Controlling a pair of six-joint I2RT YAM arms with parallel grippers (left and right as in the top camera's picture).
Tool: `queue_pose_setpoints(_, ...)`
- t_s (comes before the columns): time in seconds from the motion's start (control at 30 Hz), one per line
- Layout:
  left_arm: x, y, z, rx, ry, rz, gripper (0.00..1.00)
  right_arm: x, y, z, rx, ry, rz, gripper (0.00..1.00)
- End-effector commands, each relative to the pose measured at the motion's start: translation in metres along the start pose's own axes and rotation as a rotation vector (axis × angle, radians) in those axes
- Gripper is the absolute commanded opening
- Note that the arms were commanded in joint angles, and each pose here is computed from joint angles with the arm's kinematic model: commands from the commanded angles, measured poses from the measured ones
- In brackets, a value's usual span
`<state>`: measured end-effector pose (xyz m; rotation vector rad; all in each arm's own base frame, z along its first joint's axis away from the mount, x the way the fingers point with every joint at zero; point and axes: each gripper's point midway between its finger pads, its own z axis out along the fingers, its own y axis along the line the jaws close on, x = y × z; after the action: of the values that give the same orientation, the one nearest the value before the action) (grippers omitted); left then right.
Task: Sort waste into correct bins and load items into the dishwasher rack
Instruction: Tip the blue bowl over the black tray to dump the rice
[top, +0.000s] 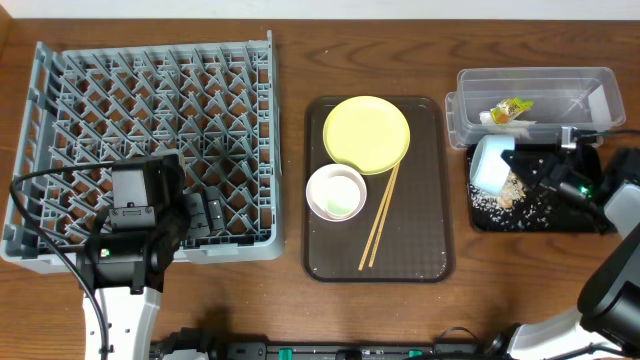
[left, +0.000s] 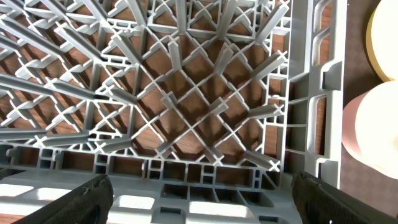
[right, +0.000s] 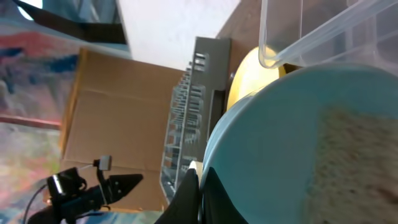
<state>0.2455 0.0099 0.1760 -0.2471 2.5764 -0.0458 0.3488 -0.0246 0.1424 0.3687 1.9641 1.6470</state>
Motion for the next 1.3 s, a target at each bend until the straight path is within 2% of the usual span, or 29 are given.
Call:
queue_pose_setpoints(0.0,-0.007,-0.001,-0.005,0.004,-0.022,-0.004,0.93,-0.01,0.014,-0.012,-0.085,-0.04,-0.038,0.01)
queue_pose_setpoints(0.37,-0.007,-0.001,-0.005,0.004,-0.022,-0.004,0.93,-0.031,0.004,-0.062,-0.048,-0.19,0.004,0.01)
queue_pose_setpoints(0.63,-0.007,-0.001,-0.005,0.003,-0.022,-0.004,0.93,-0.025,0.007,-0.045,-0.062,-0.138,0.014,0.01)
queue_pose_setpoints(0.9,-0.007,-0.001,-0.005,0.003,-0.022,-0.004,0.93,-0.03,0.003,-0.058,-0.042,-0.178,0.023,0.01)
queue_pose_setpoints(1.13,-0.007,-0.001,-0.005,0.003,-0.022,-0.004,0.93,-0.021,0.008,-0.034,-0.061,-0.104,0.042,0.01)
queue_pose_setpoints(1.27,-0.006,-0.001,-0.005,0.003,-0.018,-0.004,0.93,-0.028,0.005,-0.047,-0.051,-0.145,0.027,0.01)
